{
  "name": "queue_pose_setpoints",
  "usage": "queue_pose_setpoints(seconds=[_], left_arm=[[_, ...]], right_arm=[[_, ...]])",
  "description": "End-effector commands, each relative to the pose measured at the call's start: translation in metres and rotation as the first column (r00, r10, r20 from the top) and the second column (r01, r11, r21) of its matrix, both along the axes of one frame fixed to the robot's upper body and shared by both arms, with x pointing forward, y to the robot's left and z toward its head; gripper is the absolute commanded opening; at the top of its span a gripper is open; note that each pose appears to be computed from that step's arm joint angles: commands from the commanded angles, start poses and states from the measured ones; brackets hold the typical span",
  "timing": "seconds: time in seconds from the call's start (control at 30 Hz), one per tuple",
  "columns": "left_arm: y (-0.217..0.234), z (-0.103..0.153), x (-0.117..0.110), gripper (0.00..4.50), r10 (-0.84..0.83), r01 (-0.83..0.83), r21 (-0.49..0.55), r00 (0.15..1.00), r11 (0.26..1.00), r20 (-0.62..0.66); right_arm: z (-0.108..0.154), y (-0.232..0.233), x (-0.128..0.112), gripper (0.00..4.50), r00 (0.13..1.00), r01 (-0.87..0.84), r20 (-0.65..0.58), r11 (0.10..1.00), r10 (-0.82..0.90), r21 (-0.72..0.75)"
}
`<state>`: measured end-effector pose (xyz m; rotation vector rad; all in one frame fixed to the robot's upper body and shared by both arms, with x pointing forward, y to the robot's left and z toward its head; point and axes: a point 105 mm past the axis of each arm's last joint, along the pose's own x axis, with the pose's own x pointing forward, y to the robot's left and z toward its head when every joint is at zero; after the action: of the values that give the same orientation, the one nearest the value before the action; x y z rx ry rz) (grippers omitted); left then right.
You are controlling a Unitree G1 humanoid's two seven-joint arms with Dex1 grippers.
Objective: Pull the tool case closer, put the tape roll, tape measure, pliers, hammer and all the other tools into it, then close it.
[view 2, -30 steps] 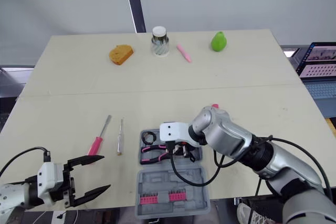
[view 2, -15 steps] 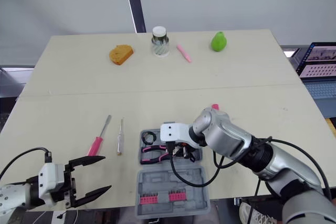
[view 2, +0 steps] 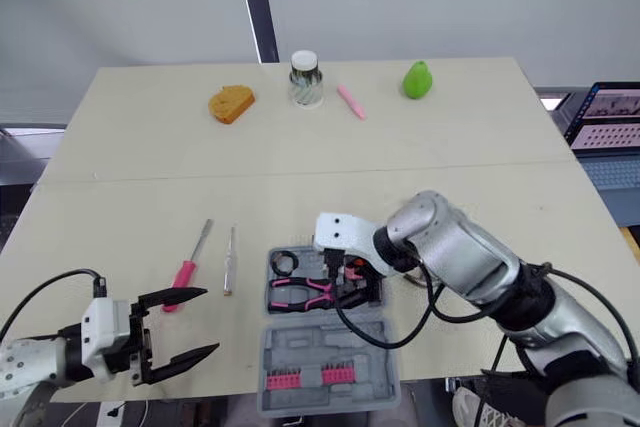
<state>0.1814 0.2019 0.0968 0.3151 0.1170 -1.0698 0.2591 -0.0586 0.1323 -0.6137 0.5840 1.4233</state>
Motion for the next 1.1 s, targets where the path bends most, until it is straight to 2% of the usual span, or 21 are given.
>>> queue_pose_setpoints(seconds=[0.03, 0.23, 0.47, 0.6, 1.1], left_arm=[[-0.006, 0.005, 0.0, 4.5, -0.022, 0.022, -0.017, 1.0, 1.0, 0.017], [-0.009, 0.006, 0.003, 4.5, -0.044, 0.044, -0.017, 0.999, 0.999, 0.015], [-0.01, 0.009, 0.005, 4.5, -0.055, 0.055, -0.007, 0.998, 0.998, 0.016], [-0.009, 0.01, 0.005, 4.5, -0.054, 0.054, -0.001, 0.998, 0.999, 0.018], [-0.008, 0.013, 0.003, 4.5, -0.046, 0.046, 0.004, 0.999, 0.999, 0.015]], right_arm=[[0.009, 0.001, 0.001, 3.15, 1.0, 0.008, 0.024, 0.992, -0.011, 0.123], [-0.008, 0.005, -0.004, 0.07, 1.0, 0.007, -0.015, 0.961, -0.003, 0.276], [-0.034, 0.004, 0.008, 0.02, 0.999, 0.039, -0.011, 0.947, -0.037, 0.32], [-0.047, 0.004, 0.015, 0.02, 0.999, 0.045, 0.004, 0.954, -0.048, 0.295], [-0.07, 0.007, 0.023, 0.02, 0.997, 0.079, -0.01, 0.963, -0.08, 0.259]])
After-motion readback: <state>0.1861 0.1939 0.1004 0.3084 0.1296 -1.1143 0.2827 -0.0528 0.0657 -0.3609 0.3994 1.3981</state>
